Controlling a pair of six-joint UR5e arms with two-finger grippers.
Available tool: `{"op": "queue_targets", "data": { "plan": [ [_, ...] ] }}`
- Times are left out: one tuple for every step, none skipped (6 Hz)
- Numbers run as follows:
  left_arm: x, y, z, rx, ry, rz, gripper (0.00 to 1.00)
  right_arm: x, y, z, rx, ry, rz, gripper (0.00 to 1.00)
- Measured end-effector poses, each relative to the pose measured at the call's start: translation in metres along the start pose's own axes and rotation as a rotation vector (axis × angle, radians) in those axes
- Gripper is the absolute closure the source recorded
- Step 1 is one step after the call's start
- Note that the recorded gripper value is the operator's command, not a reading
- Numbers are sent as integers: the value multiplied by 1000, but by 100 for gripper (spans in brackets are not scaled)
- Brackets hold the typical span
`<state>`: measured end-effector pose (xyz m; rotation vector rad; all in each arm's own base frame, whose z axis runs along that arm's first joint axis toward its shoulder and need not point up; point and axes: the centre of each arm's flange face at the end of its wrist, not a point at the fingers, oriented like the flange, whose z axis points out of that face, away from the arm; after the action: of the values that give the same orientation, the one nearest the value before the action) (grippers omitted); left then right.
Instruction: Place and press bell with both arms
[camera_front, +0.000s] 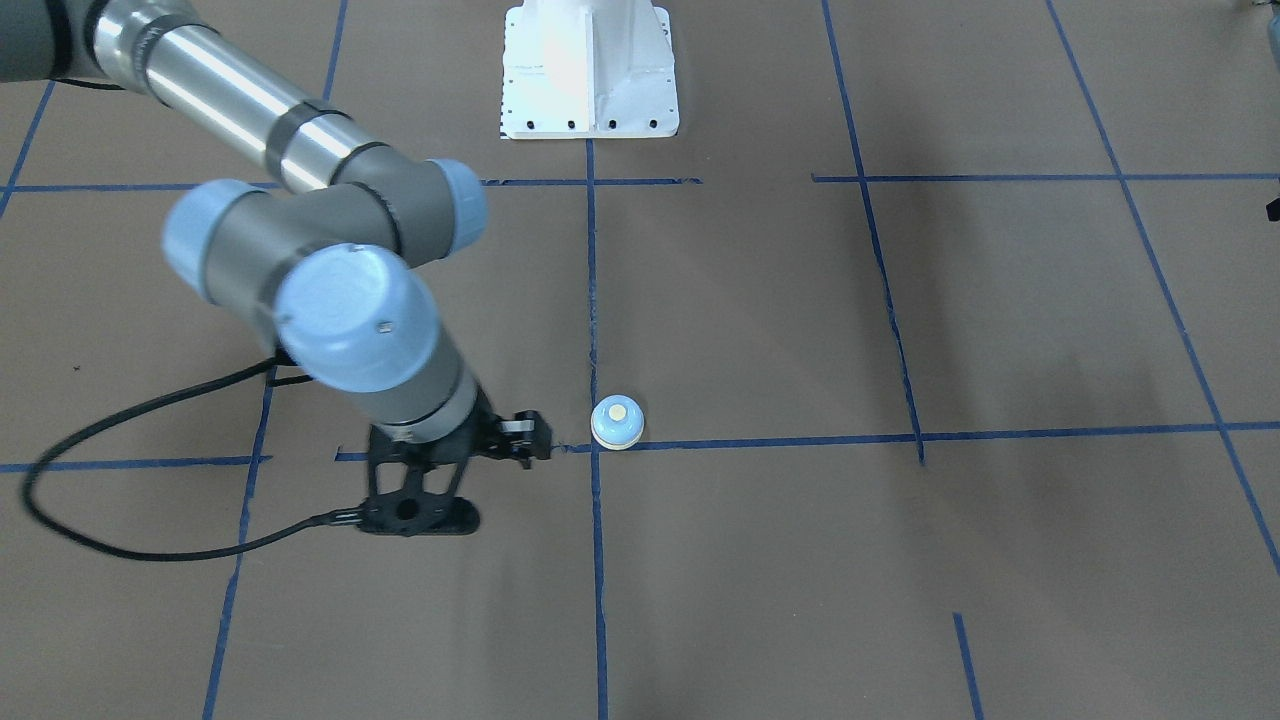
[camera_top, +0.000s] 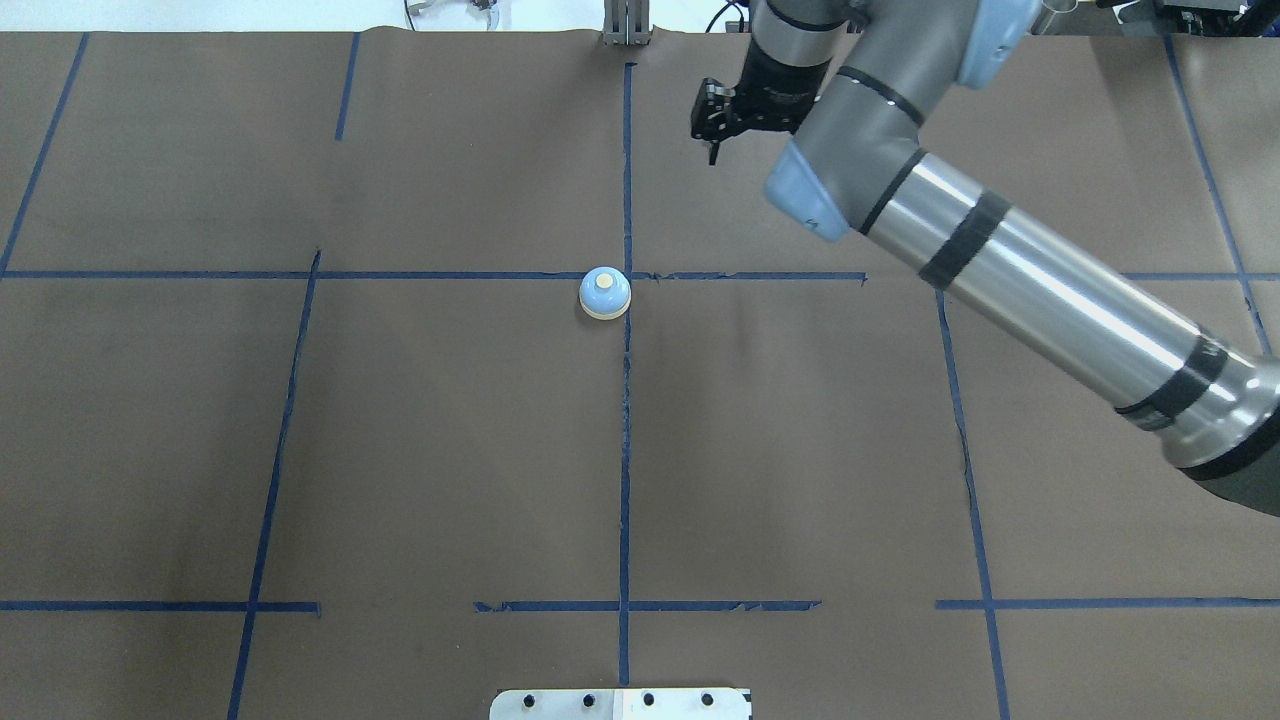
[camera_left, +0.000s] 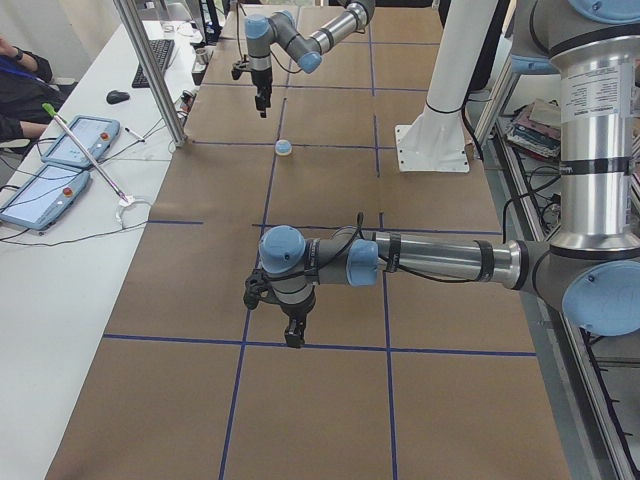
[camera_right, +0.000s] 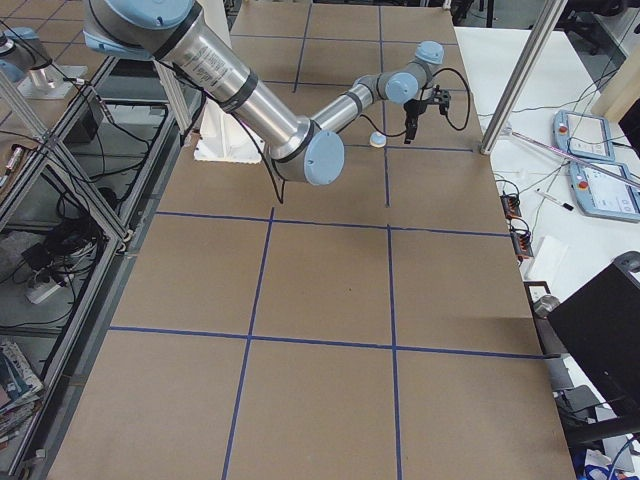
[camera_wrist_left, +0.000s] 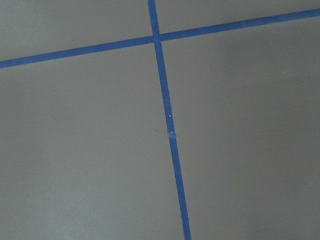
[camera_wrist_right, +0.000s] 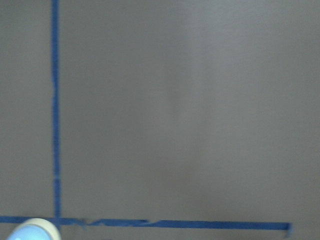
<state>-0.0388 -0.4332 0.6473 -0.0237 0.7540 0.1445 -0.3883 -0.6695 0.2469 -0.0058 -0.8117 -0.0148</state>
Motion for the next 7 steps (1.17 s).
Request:
{"op": "queue_targets", "data": {
  "plan": [
    [-15, 15, -7, 15, -7, -41, 0, 91, 7, -18, -10, 47, -104, 0],
    [-30, 30, -11, 27, -9, -78, 0, 180, 28, -24, -27, 83, -215, 0],
    [-35, 37, -13, 33, -10, -91, 0, 254, 62, -24, -44, 100, -288, 0],
    [-36, 39, -14, 36, -11, -93, 0, 310, 100, -31, -48, 108, -306, 0],
    [-34, 39, -15, 39, -11, -90, 0, 357, 142, -41, -47, 115, -285, 0],
    [-33, 38, -17, 43, -11, -86, 0, 400, 180, -50, -49, 124, -235, 0],
    [-31, 37, -18, 46, -10, -83, 0, 440, 210, -56, -57, 121, -183, 0]
  ]
}}
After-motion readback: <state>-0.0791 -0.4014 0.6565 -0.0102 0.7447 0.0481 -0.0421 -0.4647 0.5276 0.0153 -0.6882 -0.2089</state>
